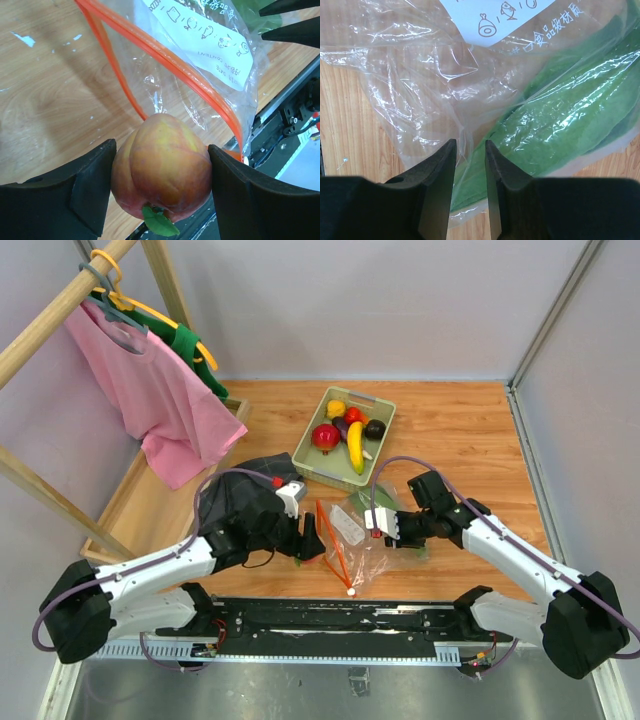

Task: Open the zip-top bag and remove the fake food
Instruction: Place the fake fruit in the bin.

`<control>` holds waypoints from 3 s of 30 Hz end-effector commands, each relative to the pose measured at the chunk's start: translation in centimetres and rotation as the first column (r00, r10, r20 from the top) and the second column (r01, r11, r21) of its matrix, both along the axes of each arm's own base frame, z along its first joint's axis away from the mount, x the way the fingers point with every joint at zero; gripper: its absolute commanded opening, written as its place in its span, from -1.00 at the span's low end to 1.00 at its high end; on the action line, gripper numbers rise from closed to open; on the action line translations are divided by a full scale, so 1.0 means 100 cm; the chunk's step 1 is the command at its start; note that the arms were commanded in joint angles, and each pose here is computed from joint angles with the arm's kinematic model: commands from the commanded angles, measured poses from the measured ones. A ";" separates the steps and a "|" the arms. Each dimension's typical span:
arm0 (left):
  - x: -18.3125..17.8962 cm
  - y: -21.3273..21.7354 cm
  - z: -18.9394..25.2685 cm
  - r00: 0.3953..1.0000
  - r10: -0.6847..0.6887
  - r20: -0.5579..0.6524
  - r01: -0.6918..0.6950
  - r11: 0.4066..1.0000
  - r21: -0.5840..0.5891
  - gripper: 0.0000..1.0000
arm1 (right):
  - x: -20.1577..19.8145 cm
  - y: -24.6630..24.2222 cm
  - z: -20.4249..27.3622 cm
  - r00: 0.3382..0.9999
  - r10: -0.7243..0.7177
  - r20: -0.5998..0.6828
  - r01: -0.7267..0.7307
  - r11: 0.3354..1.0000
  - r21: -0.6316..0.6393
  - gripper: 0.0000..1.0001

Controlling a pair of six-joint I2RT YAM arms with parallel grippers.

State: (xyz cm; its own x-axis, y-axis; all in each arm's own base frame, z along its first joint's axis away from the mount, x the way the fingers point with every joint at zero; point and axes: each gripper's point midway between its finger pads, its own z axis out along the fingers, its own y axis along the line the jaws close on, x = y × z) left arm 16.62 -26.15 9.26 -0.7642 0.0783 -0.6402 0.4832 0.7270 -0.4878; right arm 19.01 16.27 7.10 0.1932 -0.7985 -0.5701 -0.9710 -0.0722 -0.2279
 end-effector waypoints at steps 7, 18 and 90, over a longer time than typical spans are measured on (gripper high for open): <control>0.015 0.024 0.046 0.991 0.063 0.114 -0.067 0.997 0.028 -0.42 | -0.005 -0.003 -0.001 1.000 0.011 -0.014 -0.011 1.000 0.005 -0.38; 0.053 0.000 0.126 0.954 0.095 0.284 -0.065 0.991 -0.113 -0.41 | -0.005 -0.004 0.004 1.000 0.004 -0.011 -0.003 1.000 0.017 -0.37; 0.291 -0.063 0.090 0.851 0.311 0.423 -0.375 0.924 0.074 0.98 | 0.004 -0.024 0.027 0.994 -0.106 -0.028 0.108 0.988 0.108 -0.33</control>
State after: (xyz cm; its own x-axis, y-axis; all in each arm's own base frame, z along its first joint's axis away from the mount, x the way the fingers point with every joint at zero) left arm 45.81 -32.28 11.80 -0.5532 0.0795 -0.8293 0.2836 0.9540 -0.0977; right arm 19.27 13.82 8.56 0.0789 -0.7649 -0.6393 -0.9801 0.0577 -0.1900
